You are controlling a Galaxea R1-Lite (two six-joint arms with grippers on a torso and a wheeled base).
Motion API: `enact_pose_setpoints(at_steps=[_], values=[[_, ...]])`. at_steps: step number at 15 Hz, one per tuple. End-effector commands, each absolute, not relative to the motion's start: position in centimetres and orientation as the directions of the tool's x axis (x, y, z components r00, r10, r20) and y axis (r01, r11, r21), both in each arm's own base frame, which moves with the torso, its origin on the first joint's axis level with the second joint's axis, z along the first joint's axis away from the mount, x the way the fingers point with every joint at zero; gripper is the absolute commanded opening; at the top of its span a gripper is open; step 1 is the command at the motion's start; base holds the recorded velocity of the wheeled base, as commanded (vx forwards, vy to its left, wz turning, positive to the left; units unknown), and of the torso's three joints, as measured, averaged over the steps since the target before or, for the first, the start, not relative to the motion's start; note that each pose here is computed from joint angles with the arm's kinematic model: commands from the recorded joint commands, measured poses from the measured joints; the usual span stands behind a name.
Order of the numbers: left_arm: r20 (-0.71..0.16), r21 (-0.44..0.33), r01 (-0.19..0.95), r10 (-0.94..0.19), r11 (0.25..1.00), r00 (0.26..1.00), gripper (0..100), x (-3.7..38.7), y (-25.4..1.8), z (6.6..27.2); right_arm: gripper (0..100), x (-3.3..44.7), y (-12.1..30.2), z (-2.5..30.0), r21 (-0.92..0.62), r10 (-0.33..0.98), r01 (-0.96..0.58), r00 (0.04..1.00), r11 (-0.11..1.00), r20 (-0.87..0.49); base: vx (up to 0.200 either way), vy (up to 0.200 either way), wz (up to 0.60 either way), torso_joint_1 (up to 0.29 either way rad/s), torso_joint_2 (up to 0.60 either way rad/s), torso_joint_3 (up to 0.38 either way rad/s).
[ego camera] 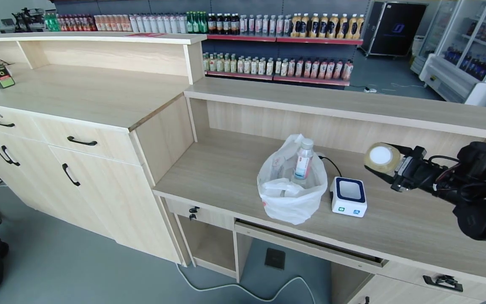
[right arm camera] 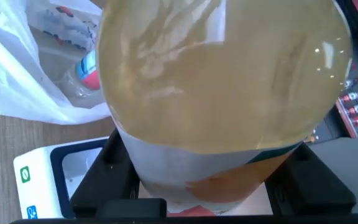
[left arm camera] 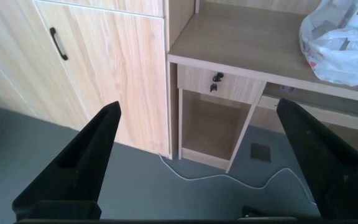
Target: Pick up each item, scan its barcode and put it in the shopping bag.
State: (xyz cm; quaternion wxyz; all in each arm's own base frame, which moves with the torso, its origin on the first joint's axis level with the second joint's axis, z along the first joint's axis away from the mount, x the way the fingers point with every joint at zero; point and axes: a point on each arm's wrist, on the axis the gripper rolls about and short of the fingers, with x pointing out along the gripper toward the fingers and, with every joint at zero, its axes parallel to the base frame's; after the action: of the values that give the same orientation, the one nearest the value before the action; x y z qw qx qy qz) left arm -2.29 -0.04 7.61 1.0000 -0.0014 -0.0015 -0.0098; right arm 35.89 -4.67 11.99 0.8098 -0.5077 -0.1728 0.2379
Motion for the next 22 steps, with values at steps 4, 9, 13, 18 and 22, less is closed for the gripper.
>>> enact_pose_setpoints(at_steps=[4,9,13,18,22], values=[[0.002,-0.003,0.02,-0.02,1.0,1.0,100,-2.3,0.0,7.6,0,37.0,-5.0,9.9,-0.905,0.561,-0.232,0.828,0.357,0.009,0.0,0.0,0.0,0.0,0.0,0.0],[0.002,-0.003,0.02,-0.02,1.0,1.0,100,-2.3,0.0,7.6,0,38.1,-5.3,8.8,-0.914,0.615,-0.233,0.788,0.332,0.022,0.0,0.0,0.0,0.0,0.0,0.0],[0.002,-0.003,0.02,-0.02,1.0,1.0,100,-2.3,0.0,7.6,0,39.9,-5.9,7.5,-0.924,0.618,-0.201,0.785,0.327,0.048,0.0,0.0,0.0,0.0,0.0,0.0],[0.002,-0.003,0.02,-0.02,1.0,1.0,100,-2.3,0.0,7.6,0,40.1,-7.7,6.5,-0.919,0.578,-0.204,0.815,0.339,0.032,0.0,0.0,0.0,0.0,0.0,0.0],[0.002,-0.003,0.02,-0.02,1.0,1.0,100,-2.3,0.0,7.6,0,40.2,-8.2,6.0,-0.914,0.57,-0.212,0.821,0.347,0.026,0.0,0.0,0.0,0.0,0.0,0.0]])
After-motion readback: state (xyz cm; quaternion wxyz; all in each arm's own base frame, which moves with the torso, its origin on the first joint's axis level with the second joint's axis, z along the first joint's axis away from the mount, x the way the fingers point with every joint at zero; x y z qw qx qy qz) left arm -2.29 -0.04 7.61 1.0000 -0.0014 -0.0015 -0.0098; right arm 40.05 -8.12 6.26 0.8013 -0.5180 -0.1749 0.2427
